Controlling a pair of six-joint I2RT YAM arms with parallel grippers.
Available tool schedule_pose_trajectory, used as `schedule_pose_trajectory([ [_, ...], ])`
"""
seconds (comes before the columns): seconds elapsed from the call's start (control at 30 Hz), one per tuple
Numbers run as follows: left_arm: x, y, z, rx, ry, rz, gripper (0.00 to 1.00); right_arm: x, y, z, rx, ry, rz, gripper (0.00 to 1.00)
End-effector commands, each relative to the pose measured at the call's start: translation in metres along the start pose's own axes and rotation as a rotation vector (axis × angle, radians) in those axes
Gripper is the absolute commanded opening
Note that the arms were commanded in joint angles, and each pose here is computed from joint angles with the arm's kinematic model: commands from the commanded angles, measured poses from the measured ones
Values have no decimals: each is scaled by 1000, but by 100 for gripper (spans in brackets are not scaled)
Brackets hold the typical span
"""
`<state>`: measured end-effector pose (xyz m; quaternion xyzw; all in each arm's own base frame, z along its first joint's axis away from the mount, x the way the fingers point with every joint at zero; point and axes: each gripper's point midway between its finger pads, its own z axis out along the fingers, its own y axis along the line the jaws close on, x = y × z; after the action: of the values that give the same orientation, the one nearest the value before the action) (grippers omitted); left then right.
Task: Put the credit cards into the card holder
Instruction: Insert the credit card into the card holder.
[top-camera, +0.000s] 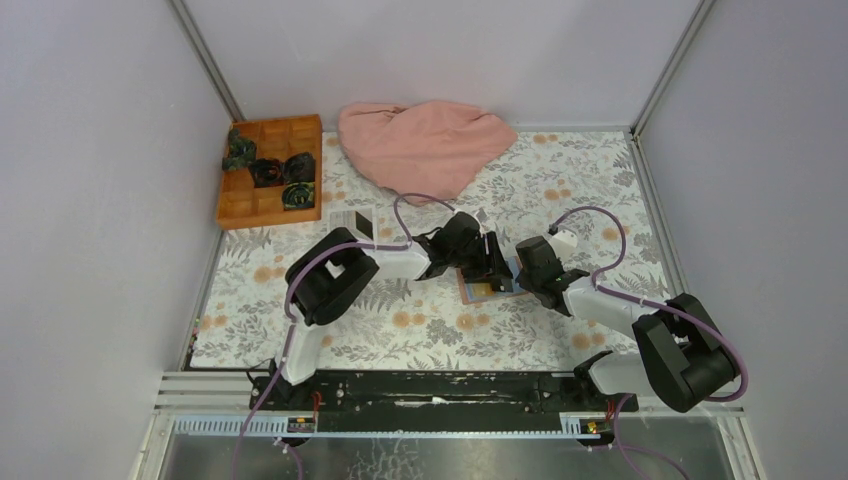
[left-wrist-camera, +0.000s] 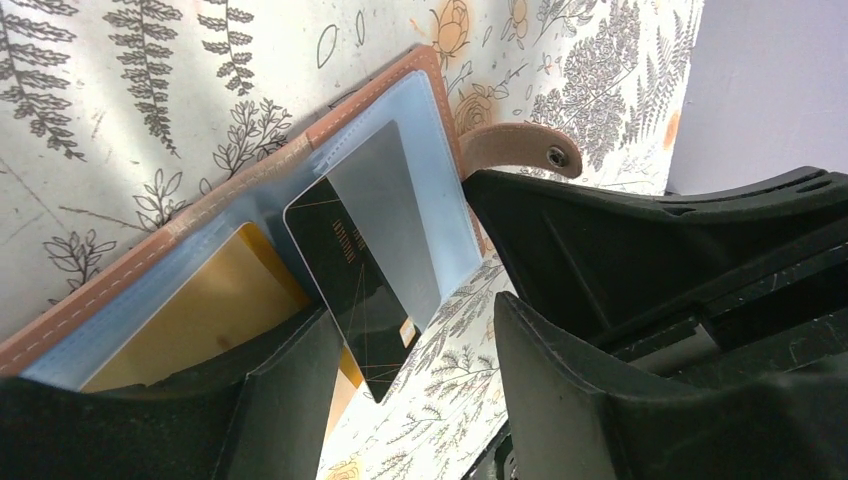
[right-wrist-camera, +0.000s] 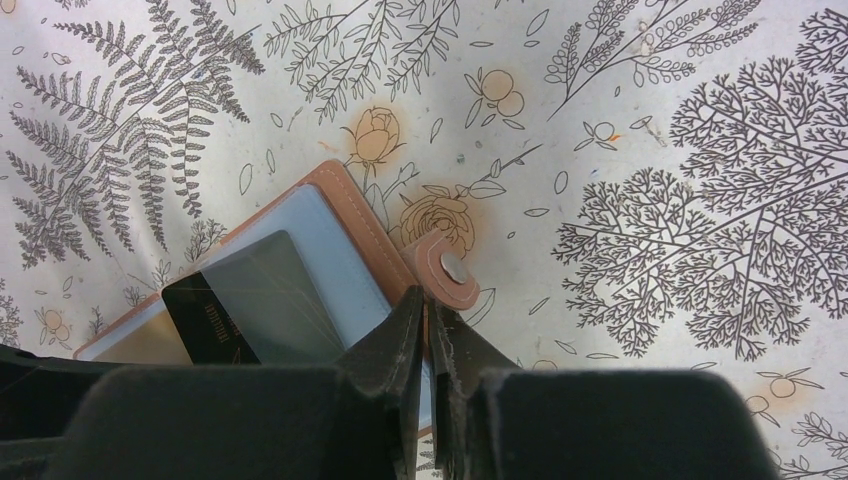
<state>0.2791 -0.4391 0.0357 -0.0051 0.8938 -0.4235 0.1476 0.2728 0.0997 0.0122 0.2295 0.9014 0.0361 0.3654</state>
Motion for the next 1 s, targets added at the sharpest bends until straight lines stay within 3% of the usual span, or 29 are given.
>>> schedule_pose_trajectory([
  [0.0, 24, 64, -8, -260, 84, 8, 65, 17, -14, 1, 39, 57, -16, 11],
  [0.6, 12, 76, -15, -381, 24, 43, 58, 21, -7, -4, -18, 74, 6, 8],
  [0.97, 8, 80, -8, -514, 14, 71, 63, 26, -2, -8, -57, 89, 20, 6],
])
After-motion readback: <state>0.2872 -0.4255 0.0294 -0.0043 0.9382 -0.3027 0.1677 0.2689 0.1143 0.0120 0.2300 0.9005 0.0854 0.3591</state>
